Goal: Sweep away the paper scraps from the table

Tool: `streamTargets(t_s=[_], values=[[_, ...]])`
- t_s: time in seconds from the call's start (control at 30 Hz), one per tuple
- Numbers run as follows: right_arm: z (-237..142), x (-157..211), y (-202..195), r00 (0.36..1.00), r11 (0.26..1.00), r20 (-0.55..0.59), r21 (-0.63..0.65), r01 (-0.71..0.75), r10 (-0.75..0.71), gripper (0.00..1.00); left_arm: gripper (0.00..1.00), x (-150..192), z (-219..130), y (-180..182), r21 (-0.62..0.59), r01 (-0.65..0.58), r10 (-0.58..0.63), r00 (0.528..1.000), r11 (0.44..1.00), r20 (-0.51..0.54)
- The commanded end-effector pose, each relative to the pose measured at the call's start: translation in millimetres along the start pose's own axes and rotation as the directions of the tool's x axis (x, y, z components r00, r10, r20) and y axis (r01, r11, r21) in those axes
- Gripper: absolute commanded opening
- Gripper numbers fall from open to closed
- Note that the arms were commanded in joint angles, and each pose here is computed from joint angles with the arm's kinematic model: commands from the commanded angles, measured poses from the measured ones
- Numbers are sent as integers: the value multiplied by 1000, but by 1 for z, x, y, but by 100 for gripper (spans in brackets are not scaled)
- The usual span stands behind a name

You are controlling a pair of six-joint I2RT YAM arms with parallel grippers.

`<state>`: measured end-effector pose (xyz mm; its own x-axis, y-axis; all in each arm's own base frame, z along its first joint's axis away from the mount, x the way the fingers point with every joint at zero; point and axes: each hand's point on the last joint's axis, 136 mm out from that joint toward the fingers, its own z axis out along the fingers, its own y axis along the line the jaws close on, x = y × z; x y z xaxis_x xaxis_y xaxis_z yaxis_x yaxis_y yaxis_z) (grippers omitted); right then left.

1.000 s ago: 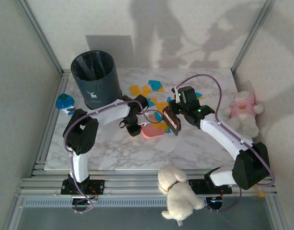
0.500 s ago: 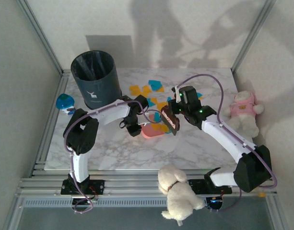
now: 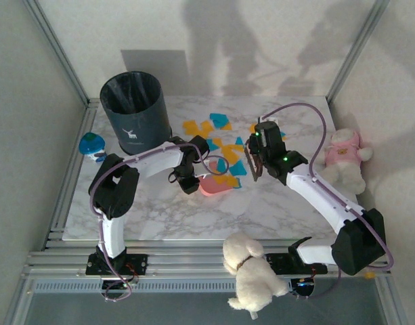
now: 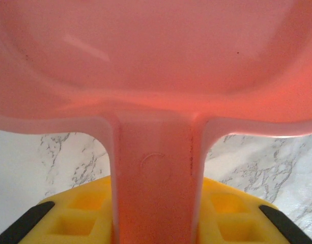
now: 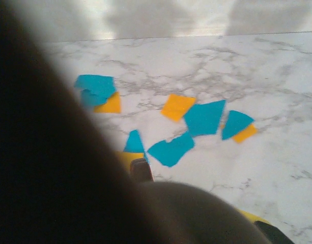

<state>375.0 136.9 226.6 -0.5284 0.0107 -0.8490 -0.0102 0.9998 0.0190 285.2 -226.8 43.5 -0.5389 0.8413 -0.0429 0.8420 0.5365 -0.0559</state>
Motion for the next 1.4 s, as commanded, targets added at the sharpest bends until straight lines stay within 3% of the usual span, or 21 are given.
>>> streamTargets(t_s=[0.0, 0.23, 0.6, 1.37], values=[[5, -2, -14, 1000, 994, 17, 110, -19, 17, 0, 0, 11, -5, 1, -7, 28, -28, 999, 1000, -24], [19, 19, -5, 998, 996, -55, 80, 31, -26, 0, 0, 12, -4, 1, -3, 30, -30, 999, 1000, -28], [20, 52, 28, 990, 992, -120, -112, 57, -71, 0, 0, 11, -2, 2, 2, 34, -34, 999, 999, -32], [-1, 61, 63, 975, 961, -169, -258, 99, -145, 0, 0, 10, 2, 3, 4, 59, -59, 997, 998, -43]])
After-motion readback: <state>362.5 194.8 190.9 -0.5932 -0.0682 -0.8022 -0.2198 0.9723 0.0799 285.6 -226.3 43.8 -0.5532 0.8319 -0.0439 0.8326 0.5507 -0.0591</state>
